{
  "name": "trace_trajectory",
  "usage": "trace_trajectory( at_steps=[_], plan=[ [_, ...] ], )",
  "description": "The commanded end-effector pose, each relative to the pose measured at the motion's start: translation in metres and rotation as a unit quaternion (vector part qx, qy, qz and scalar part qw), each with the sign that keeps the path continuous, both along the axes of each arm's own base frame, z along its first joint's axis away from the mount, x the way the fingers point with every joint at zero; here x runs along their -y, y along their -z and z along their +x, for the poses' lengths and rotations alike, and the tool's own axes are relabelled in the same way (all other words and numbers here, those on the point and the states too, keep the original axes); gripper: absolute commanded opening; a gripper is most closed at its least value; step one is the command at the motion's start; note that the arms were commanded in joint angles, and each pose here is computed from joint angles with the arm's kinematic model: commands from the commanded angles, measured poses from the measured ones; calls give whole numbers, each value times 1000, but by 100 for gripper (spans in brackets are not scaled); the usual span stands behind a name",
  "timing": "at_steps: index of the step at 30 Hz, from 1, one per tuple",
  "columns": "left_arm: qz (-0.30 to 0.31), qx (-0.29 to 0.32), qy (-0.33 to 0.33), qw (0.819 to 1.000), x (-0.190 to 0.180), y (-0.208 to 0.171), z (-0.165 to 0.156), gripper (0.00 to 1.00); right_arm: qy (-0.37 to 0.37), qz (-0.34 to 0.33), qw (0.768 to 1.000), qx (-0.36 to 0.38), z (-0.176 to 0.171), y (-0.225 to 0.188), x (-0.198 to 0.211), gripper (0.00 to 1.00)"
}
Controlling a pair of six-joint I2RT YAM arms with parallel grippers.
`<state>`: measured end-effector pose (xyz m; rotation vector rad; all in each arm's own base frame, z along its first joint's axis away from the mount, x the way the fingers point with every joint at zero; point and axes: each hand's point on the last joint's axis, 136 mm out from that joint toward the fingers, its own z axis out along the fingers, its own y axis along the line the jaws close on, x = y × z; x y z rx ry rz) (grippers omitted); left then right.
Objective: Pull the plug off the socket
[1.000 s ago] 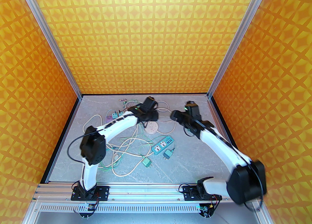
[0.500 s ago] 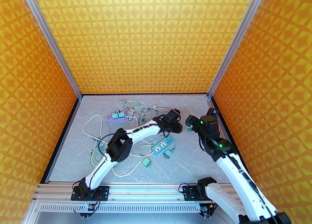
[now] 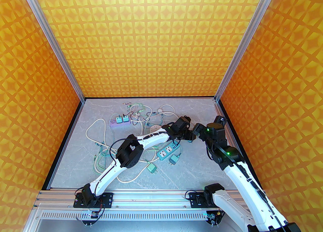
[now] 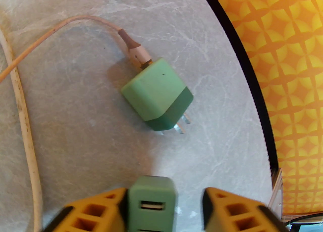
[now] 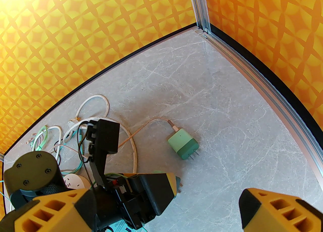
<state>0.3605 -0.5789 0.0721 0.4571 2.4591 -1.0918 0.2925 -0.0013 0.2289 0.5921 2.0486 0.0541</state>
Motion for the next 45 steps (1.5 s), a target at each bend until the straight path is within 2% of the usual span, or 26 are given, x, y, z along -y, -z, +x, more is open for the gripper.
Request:
trace_trajectory(
  at_steps=[1, 6, 15, 22, 29, 34, 41, 45],
  plan=[
    [-17, -6, 7, 1000, 3, -33, -10, 67, 8, -5, 1000, -1, -5, 3, 5, 99],
    [-6, -12, 11, 1000, -3, -53, -25, 100, 6, 0, 1000, 4, -6, 0, 4, 99],
    [60, 7, 9, 998, -27, -70, -29, 99, 5, 4, 1000, 7, -7, -1, 3, 99],
    [142, 86, 0, 986, -58, -91, -17, 99, 8, -1, 1000, 8, -8, -1, 5, 99],
    [140, 146, 4, 979, -69, -121, -9, 99, 3, 0, 1000, 7, -5, -3, 3, 99],
    [124, 155, -23, 980, -86, -136, 3, 99, -19, 0, 1000, 12, -1, -4, -4, 99],
    [100, 159, -96, 978, -144, -157, 31, 99, -86, 24, 996, 4, 19, 2, -32, 98],
    [96, 161, -86, 979, -144, -156, 27, 99, -88, 30, 996, -2, 28, 9, -35, 98]
  ],
)
